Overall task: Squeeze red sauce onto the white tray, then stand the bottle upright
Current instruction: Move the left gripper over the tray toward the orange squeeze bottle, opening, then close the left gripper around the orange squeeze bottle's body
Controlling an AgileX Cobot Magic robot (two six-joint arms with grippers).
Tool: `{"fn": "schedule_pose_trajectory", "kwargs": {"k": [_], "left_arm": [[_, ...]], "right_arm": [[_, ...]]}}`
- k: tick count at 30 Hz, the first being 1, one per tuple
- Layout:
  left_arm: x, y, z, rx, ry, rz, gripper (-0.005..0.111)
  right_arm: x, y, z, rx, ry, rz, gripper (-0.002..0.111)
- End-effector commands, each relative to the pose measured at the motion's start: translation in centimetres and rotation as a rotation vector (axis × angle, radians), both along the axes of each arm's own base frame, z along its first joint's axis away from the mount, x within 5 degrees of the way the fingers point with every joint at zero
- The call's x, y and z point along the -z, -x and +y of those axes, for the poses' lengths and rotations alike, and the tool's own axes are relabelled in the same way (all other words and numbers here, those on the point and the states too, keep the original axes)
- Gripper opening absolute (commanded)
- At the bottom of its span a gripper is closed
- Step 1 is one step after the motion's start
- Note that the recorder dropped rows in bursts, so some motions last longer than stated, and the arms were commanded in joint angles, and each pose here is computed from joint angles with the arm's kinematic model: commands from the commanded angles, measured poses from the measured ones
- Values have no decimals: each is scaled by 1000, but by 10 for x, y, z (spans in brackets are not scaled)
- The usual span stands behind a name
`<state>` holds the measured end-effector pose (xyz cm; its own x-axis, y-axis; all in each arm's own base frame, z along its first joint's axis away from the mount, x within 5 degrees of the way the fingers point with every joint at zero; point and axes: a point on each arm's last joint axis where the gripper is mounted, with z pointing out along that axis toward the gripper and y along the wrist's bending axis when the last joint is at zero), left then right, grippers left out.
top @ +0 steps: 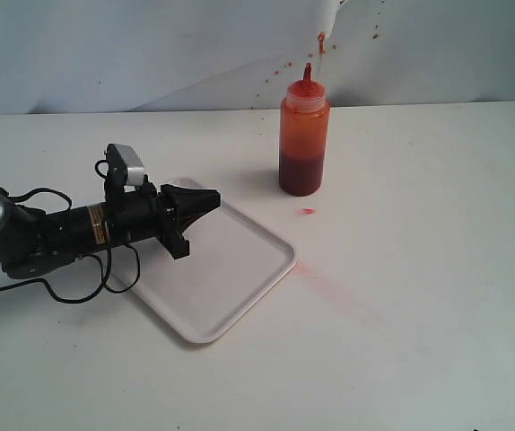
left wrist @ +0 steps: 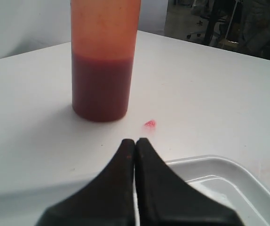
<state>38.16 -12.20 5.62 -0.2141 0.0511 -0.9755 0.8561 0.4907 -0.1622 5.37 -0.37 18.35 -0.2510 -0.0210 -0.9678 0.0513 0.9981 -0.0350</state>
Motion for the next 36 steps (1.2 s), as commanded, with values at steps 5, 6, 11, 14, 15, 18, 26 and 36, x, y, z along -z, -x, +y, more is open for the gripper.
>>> {"fn": "schedule_pose_trajectory", "kwargs": {"k": [5, 6, 11, 14, 15, 18, 26, 36], "left_arm": [[-3, -4, 0, -38, 27, -7, 45], [-3, -4, 0, -43, 29, -4, 57], [-4, -6, 2, -75, 42, -3, 102], [-5, -8, 3, -99, 52, -2, 105], [-5, -8, 3, -99, 52, -2, 105], [-5, -8, 3, -99, 52, -2, 105], [-6, -12, 5, -151, 66, -11, 105], [-17, -24, -9, -39, 15, -101, 105]], "right_arm": [[1, 0, 0, 1, -1, -3, 0], [1, 0, 0, 1, -1, -3, 0], [1, 0, 0, 1, -1, -3, 0], [1, 0, 0, 1, -1, -3, 0], [1, 0, 0, 1, -1, -3, 0], [1, 0, 0, 1, -1, -3, 0], [1, 0, 0, 1, -1, -3, 0], [1, 0, 0, 1, -1, -3, 0]]}}
